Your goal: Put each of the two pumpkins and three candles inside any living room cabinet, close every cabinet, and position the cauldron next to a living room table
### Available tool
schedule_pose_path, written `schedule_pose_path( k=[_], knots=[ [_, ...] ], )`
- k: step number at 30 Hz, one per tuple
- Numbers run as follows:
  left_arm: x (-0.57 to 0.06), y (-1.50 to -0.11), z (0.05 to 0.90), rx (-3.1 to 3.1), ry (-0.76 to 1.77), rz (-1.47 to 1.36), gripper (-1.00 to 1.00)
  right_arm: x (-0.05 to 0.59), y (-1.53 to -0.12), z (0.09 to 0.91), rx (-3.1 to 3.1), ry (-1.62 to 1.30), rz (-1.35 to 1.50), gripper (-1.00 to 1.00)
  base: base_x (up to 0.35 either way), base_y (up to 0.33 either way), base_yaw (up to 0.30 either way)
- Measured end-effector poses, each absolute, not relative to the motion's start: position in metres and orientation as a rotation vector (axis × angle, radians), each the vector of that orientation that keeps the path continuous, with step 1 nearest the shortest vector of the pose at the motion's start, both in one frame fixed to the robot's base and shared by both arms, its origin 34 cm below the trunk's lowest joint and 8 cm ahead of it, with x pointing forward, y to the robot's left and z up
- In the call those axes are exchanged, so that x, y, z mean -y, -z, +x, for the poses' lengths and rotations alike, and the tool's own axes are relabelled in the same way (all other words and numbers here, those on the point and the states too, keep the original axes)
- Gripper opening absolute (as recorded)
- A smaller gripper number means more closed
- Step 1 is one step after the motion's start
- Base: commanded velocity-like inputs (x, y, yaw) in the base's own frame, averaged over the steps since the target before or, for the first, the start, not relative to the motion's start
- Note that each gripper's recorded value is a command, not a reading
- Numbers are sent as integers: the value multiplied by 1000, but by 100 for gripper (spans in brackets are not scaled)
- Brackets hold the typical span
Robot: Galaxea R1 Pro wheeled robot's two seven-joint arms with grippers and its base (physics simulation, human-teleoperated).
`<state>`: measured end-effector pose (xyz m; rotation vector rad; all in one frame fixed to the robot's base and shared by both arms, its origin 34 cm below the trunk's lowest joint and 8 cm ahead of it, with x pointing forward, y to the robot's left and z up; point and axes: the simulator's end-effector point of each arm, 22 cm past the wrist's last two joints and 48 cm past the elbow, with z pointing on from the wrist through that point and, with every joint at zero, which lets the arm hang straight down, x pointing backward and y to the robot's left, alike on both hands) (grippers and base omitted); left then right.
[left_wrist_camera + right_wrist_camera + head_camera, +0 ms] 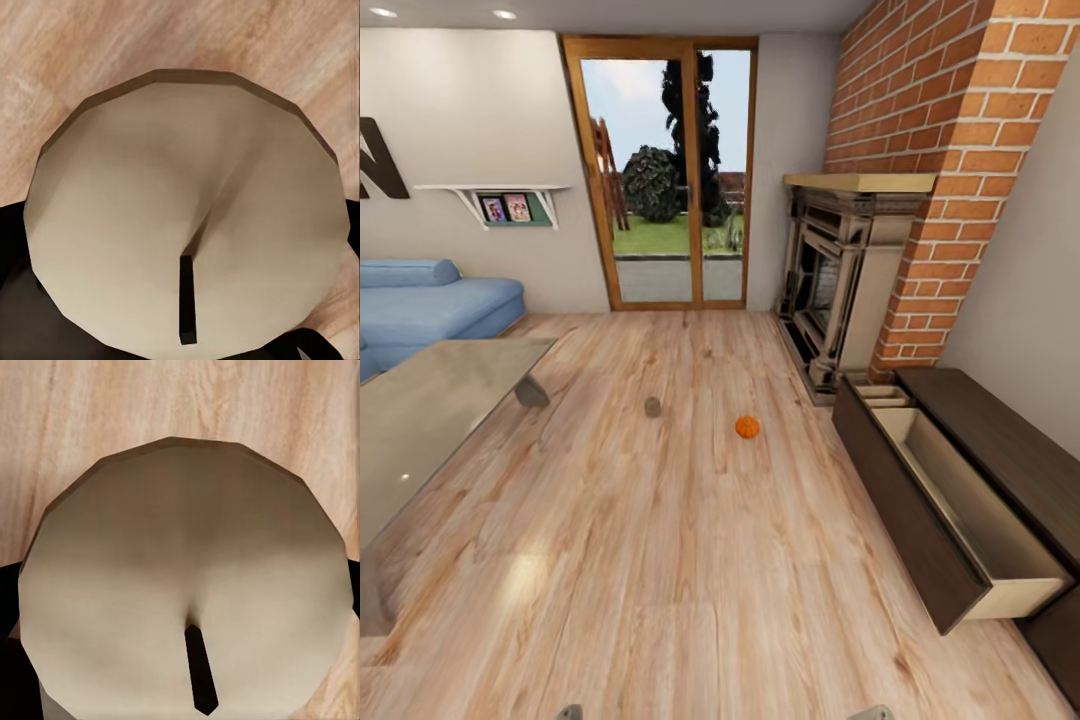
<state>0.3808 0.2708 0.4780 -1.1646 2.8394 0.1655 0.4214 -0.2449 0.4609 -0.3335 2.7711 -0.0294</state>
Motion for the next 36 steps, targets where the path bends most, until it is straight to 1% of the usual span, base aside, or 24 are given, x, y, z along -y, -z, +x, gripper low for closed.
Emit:
schedule_pose_path(
  k=[36],
  knots=[
    [-271, -478, 381, -2840, -166, -1165, -100, 245, -461, 421, -2771, 29, -336, -100, 336, 0, 0]
  ],
)
